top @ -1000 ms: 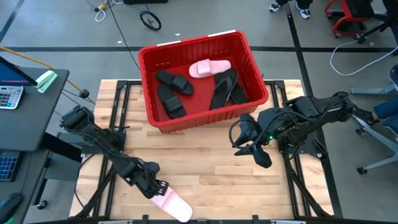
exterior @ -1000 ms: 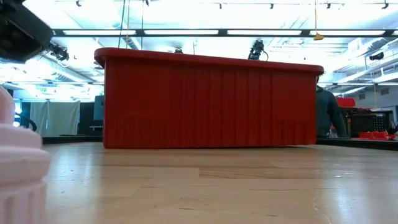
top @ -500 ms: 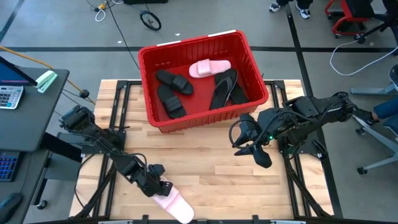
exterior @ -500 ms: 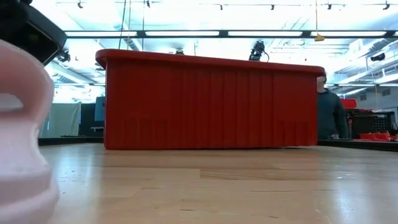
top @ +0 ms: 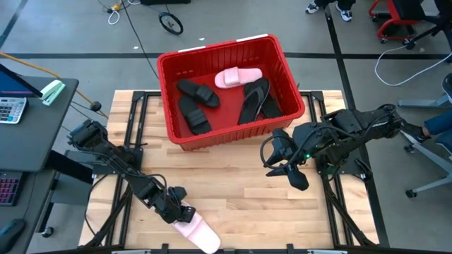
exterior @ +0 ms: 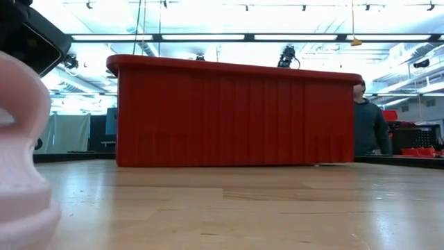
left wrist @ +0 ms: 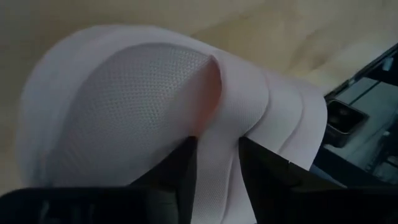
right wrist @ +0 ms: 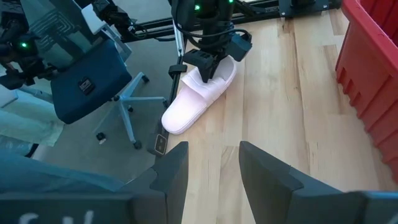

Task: Pick and place slides into bin
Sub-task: Put the pink slide into the red container

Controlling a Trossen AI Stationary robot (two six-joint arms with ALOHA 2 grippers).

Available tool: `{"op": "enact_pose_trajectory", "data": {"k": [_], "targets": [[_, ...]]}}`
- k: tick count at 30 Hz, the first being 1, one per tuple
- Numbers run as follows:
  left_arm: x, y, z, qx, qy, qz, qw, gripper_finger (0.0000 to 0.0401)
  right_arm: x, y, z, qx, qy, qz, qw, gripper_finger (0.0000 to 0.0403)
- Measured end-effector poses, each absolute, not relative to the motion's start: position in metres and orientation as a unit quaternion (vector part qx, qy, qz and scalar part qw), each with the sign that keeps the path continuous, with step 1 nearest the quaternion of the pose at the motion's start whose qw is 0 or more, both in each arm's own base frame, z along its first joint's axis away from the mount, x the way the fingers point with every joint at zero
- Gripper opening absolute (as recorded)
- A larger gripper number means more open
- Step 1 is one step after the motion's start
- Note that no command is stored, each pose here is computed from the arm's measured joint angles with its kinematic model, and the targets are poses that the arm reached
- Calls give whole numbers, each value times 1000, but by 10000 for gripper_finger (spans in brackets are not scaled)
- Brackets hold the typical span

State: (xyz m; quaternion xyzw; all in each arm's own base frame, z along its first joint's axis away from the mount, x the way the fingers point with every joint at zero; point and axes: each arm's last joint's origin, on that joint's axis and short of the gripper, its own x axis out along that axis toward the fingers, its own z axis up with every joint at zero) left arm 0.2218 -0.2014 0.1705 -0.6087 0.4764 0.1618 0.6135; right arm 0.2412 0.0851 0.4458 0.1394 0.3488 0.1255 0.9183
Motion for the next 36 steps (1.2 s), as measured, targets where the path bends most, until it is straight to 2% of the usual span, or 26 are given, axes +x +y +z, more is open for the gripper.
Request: {"op": "enact_pose_trajectory", "data": {"k": [8, 15, 27, 36], "targets": [[216, -193, 165, -556, 499, 199, 634, 171, 241, 85, 446, 139, 349, 125, 918, 148], [219, -191, 165, -539, 487, 187, 662, 202, 241, 85, 446, 132, 348, 128, 919, 148], [224, -183, 165, -540, 488, 195, 658, 199, 241, 85, 446, 127, 347, 130, 920, 148], [236, -194, 175, -580, 452, 107, 669, 197, 241, 85, 446, 127, 347, 130, 920, 148]]}}
